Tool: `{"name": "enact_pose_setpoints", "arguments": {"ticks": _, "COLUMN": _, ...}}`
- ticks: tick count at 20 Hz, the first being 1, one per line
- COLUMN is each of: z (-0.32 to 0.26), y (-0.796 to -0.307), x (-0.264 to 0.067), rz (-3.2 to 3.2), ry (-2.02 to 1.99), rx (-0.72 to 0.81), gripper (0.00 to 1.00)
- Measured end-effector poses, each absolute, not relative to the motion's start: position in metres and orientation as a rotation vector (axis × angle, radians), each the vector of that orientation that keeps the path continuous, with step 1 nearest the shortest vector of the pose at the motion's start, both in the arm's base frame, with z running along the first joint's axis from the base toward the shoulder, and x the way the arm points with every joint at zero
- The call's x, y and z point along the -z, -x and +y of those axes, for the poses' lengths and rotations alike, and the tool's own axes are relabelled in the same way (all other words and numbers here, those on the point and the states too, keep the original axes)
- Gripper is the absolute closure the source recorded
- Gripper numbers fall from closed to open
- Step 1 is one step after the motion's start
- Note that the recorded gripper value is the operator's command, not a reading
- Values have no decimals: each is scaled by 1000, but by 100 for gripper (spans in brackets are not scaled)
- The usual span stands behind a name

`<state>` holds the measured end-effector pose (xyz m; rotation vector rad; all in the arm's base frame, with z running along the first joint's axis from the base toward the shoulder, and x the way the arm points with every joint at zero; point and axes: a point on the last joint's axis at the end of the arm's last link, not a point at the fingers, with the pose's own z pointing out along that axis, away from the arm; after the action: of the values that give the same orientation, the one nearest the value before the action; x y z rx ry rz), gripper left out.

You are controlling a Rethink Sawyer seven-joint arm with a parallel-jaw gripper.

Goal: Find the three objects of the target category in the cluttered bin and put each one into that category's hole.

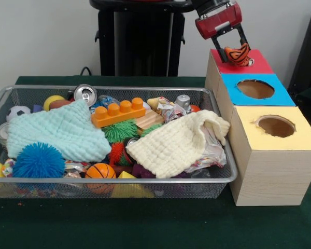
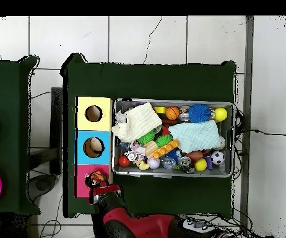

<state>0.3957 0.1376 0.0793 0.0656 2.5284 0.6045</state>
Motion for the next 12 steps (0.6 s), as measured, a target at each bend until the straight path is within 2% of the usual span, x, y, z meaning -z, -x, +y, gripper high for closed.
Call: {"name": "enact_pose_setpoints", "arguments": {"ticks": 12, "z": 127, "y": -397, "x": -93, "rz": 2608, "ry": -83, "rx": -542, "gripper": 0}}
